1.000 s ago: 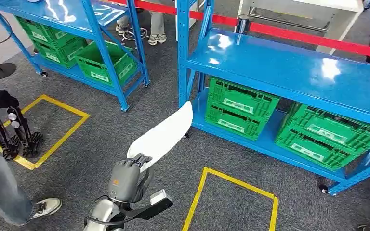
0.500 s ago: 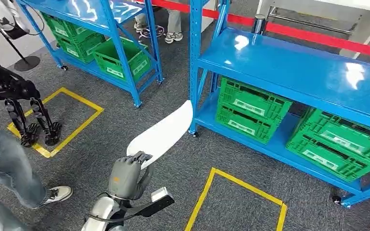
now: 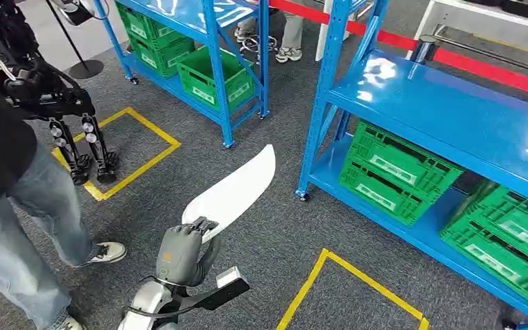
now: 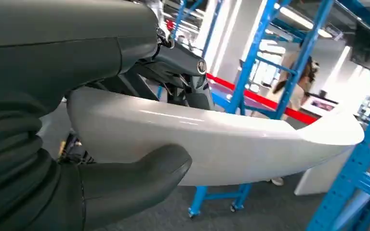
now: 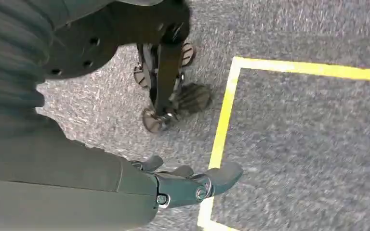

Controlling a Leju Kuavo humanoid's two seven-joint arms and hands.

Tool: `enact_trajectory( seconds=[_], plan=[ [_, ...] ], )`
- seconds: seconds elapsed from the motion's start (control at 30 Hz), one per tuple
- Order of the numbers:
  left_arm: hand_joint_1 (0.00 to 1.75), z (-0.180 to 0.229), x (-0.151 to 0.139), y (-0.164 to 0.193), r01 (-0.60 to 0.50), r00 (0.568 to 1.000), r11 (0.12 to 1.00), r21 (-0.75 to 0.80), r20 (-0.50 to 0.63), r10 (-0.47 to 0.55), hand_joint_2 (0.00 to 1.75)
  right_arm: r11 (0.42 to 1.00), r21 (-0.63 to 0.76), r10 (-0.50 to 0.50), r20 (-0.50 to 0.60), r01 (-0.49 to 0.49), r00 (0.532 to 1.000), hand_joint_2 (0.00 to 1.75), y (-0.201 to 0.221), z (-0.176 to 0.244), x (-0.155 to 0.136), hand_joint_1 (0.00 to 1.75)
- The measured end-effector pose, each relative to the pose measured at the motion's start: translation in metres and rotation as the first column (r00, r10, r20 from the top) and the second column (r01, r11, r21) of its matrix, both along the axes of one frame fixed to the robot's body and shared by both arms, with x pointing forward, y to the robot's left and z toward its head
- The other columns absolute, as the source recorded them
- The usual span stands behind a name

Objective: Take the parts from the cabinet and place them on the table.

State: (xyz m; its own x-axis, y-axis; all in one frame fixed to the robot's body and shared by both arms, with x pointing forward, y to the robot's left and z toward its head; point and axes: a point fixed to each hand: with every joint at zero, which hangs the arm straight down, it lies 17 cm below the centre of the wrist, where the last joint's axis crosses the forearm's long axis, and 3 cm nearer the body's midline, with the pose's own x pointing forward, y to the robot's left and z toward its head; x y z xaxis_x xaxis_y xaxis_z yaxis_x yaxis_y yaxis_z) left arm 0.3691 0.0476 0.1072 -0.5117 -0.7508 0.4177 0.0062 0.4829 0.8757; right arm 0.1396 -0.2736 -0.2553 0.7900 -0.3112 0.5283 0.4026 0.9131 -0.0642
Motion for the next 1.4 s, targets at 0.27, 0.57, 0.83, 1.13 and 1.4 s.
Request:
enact_trajectory(
  seconds=[0.27, 0.57, 0.83, 1.13, 1.4],
  plan=[
    [1.75, 0.0004, 0.0016, 0.0004, 0.0, 1.0, 1.0, 0.007, 0.001, 0.0, 1.75, 1.0, 0.0, 0.008, 0.001, -0.008, 1.0, 1.75, 0.002, 0.0004, 0.0015, 0.0],
    [1.75, -0.0015, 0.0021, 0.0009, 0.001, 1.0, 1.0, 0.011, -0.003, -0.001, 1.75, 1.0, 0.0, 0.017, 0.0, -0.017, 1.0, 1.75, 0.0041, 0.0003, 0.0009, 0.0],
    [1.75, 0.0009, 0.0042, 0.0011, 0.003, 1.0, 1.0, 0.008, 0.002, -0.003, 1.75, 1.0, 0.001, 0.021, 0.003, -0.021, 1.0, 1.75, 0.0054, 0.0007, 0.0025, 0.0],
    [1.75, -0.0009, 0.002, 0.0026, 0.0, 1.0, 1.0, 0.006, -0.003, 0.0, 1.75, 0.999, -0.008, 0.037, 0.002, -0.037, 0.999, 1.75, 0.0054, 0.0008, 0.0021, 0.0],
    [1.75, -0.0032, -0.0009, 0.0057, -0.004, 1.0, 1.0, 0.009, -0.007, 0.004, 1.75, 0.998, -0.008, 0.065, -0.006, -0.065, 0.998, 1.75, 0.009, -0.0001, -0.0005, 0.0]
  ],
)
